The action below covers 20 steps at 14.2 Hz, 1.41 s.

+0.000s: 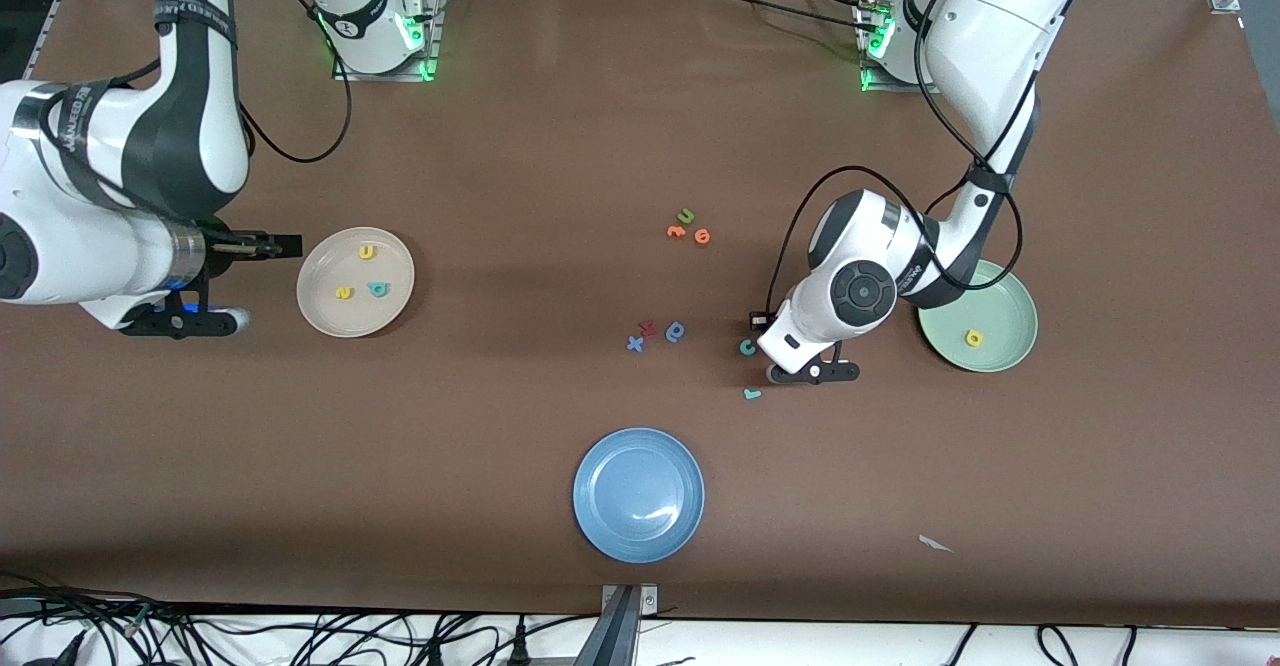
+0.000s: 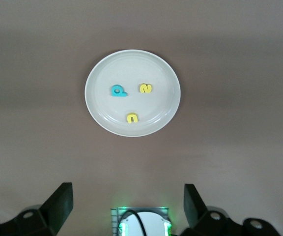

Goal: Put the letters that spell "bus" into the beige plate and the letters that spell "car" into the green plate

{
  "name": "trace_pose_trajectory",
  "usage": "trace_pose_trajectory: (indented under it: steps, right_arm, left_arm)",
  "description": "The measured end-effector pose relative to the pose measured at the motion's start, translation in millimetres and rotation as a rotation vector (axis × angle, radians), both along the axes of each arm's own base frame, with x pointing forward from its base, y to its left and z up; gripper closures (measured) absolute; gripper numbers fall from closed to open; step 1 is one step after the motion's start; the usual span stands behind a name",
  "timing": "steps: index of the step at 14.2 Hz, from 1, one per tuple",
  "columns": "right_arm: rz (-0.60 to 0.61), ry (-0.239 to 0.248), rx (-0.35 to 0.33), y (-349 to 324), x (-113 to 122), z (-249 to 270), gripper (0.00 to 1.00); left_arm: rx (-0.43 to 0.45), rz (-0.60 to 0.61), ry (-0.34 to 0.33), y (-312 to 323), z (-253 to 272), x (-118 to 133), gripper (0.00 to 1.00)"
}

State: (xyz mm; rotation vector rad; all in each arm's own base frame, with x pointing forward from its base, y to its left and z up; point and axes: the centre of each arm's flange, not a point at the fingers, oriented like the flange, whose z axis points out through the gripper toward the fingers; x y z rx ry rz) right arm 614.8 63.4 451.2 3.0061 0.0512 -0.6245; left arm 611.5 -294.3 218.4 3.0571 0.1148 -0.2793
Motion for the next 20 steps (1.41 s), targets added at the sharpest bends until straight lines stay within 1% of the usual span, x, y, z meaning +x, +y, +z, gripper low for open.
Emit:
trace_pose_trajectory:
  steps: [2, 3, 4, 6, 7, 10, 12, 13, 15, 18, 20]
  right_arm:
    - [0.006, -0.031, 0.004, 7.8, -3.2, 16.4, 0.0]
    - [0.004, -0.058, 0.011, 8.6, -3.6, 25.5, 0.0]
    - [-0.002, -0.094, 0.02, 5.1, -2.8, 33.1, 0.0]
    - [-0.03, -0.202, 0.047, -15.2, -3.2, 45.2, 0.0]
    - [-0.049, -0.24, 0.058, -29.2, -10.4, 50.8, 0.0]
    - [-0.086, -0.286, 0.072, -57.2, -47.1, 82.8, 0.0]
    - [-0.076, -0.338, 0.074, -52.4, -64.3, 114.2, 0.0]
    - [-0.075, -0.361, 0.074, -51.7, -68.8, 126.1, 0.0]
    - [-0.088, -0.394, 0.074, -60.0, -69.9, 141.1, 0.0]
    - [-0.114, -0.408, 0.069, -75.8, -67.3, 141.8, 0.0]
    - [-0.107, -0.409, 0.071, -71.8, -65.0, 139.2, 0.0]
  left_arm:
    - [0.001, 0.019, -0.001, -18.3, -4.1, -1.4, 0.47]
    - [0.002, 0.026, 0.002, -28.2, -9.4, -2.7, 0.46]
    - [0.004, 0.031, 0.007, -35.8, -16.2, -3.6, 0.43]
    - [0.006, 0.035, 0.015, -44.1, -29.4, -4.0, 0.42]
    - [0.007, 0.036, 0.02, -45.3, -34.7, -3.9, 0.42]
    - [0.005, 0.039, 0.02, -45.8, -38.9, -1.6, 0.42]
    - [0.005, 0.041, 0.017, -45.9, -37.9, -0.5, 0.42]
    - [0.005, 0.043, 0.015, -45.4, -37.3, 0.5, 0.42]
    - [0.005, 0.045, 0.014, -44.6, -38.1, 1.8, 0.42]
    - [0.008, 0.048, 0.018, -43.3, -42.9, 2.1, 0.43]
    - [0.009, 0.049, 0.02, -42.9, -46.5, 2.1, 0.44]
